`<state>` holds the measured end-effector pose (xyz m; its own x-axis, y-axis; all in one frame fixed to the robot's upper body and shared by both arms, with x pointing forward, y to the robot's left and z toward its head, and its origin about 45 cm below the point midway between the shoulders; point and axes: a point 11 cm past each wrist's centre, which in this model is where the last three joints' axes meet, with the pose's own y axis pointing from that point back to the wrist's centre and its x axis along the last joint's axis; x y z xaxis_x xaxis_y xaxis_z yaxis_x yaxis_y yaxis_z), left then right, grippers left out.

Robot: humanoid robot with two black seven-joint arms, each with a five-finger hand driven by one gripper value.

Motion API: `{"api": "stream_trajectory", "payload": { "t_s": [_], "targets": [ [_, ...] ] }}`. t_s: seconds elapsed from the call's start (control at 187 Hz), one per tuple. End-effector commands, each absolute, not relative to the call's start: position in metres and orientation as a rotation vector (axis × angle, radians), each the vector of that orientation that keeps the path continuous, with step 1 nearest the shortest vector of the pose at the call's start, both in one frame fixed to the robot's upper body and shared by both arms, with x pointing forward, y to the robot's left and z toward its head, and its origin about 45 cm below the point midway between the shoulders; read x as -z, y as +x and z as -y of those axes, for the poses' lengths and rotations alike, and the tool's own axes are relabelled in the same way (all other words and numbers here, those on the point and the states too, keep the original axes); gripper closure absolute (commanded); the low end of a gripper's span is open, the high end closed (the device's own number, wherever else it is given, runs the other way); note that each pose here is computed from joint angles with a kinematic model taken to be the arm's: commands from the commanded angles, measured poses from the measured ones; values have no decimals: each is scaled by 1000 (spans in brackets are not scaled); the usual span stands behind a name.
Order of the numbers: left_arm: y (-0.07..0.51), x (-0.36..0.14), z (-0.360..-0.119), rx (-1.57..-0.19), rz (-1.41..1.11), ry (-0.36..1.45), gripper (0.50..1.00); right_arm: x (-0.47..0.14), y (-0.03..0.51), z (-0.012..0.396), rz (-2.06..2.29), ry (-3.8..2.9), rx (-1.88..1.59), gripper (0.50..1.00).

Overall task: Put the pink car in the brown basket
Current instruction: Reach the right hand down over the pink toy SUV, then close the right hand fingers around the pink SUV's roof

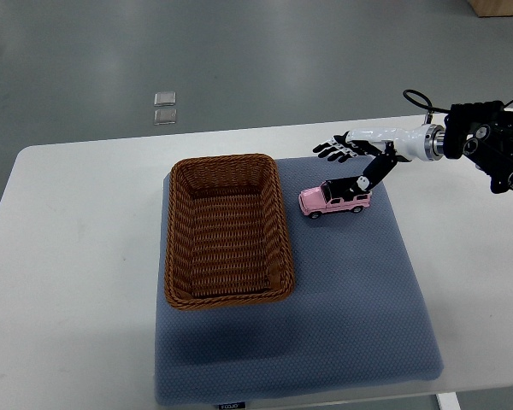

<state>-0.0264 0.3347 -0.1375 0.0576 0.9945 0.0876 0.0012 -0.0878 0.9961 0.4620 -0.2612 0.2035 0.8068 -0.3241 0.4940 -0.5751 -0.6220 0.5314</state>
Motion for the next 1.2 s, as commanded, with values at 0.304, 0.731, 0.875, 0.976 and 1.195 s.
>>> {"api": "stream_trajectory", "payload": {
  "t_s": [0.304,0.731,0.875,0.976,1.195],
  "targets": [
    [-26,138,-335,-1229,-1126,1303,500,-183,459,255,668,2204,-561,579],
    [-26,138,-335,-1229,-1126,1303,500,-164,453,252,633,2148,-602,675],
    [-26,138,-335,-1229,-1126,1303,500,-161,452,246,633,2139,-633,724],
    [-26,138,-335,-1229,-1126,1303,500,-161,452,245,632,2142,-634,826],
    [-26,138,-335,-1229,-1126,1303,500,-164,453,247,636,2147,-640,1000]
  ]
}}
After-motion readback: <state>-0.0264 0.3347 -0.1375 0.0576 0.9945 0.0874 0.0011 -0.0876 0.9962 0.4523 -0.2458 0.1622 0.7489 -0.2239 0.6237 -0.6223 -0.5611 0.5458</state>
